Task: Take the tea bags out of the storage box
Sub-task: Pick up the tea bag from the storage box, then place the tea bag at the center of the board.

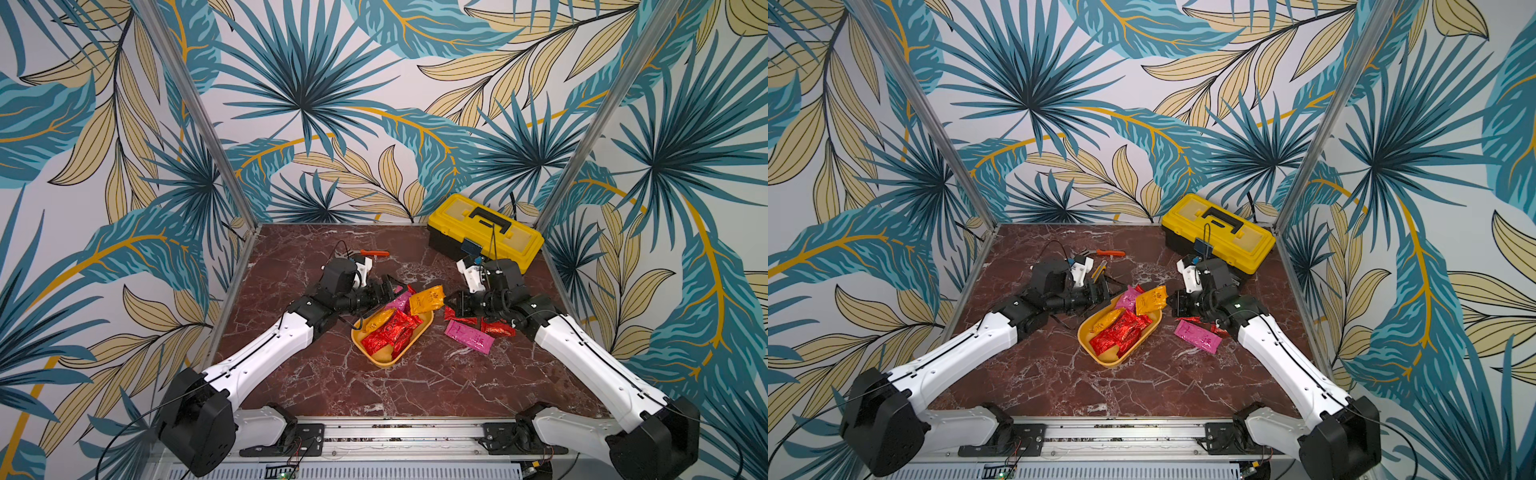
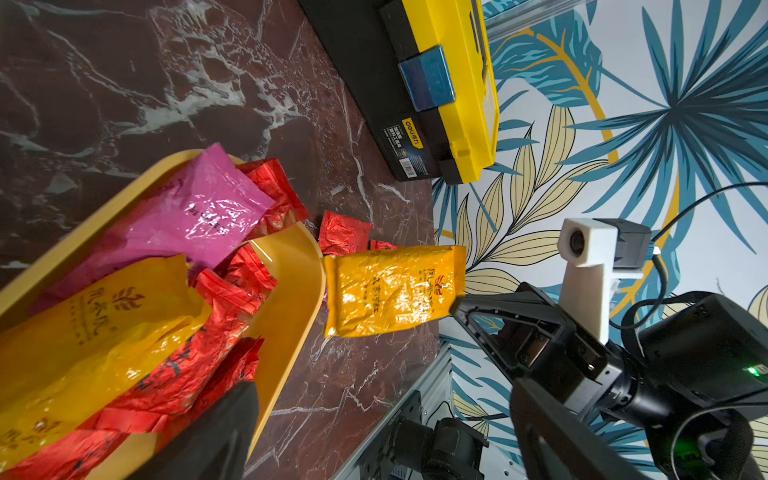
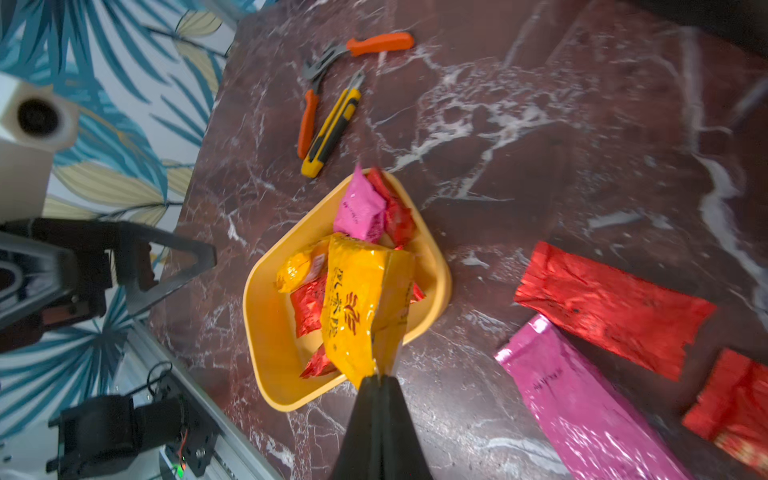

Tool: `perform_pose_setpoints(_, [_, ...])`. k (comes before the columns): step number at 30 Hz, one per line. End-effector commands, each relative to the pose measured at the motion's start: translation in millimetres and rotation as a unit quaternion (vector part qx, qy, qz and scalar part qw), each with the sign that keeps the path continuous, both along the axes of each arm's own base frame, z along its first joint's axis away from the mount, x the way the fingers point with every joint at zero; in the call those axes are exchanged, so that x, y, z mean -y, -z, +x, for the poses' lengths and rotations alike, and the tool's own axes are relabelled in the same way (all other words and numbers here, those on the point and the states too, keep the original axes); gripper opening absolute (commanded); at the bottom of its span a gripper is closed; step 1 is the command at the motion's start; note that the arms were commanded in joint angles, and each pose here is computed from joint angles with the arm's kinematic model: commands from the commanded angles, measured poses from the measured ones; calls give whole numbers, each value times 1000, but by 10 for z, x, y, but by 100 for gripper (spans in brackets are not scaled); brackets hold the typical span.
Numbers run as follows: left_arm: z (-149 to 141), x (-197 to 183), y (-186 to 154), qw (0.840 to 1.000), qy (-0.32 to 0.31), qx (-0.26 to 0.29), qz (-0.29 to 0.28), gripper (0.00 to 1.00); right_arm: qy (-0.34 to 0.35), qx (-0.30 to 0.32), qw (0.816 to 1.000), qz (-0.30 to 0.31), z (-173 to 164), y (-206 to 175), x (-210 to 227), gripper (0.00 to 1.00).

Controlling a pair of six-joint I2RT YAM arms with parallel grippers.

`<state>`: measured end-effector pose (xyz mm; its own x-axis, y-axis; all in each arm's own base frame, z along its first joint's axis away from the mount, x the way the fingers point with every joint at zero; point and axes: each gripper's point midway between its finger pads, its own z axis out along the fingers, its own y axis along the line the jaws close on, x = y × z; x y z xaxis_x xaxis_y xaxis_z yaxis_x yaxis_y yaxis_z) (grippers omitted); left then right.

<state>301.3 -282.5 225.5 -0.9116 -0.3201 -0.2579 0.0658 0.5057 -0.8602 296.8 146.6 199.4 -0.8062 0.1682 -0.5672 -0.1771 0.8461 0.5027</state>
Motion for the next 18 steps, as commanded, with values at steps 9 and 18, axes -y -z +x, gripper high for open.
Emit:
perform_pose_setpoints(9, [37,489,-186,998,50,31,-15,100,218,-62,973,50,9,335,958,0])
perform_pose_setpoints(18, [-94,161,-31,997,27,36,69,100,322,-127,937,55,-57,803,1425,7])
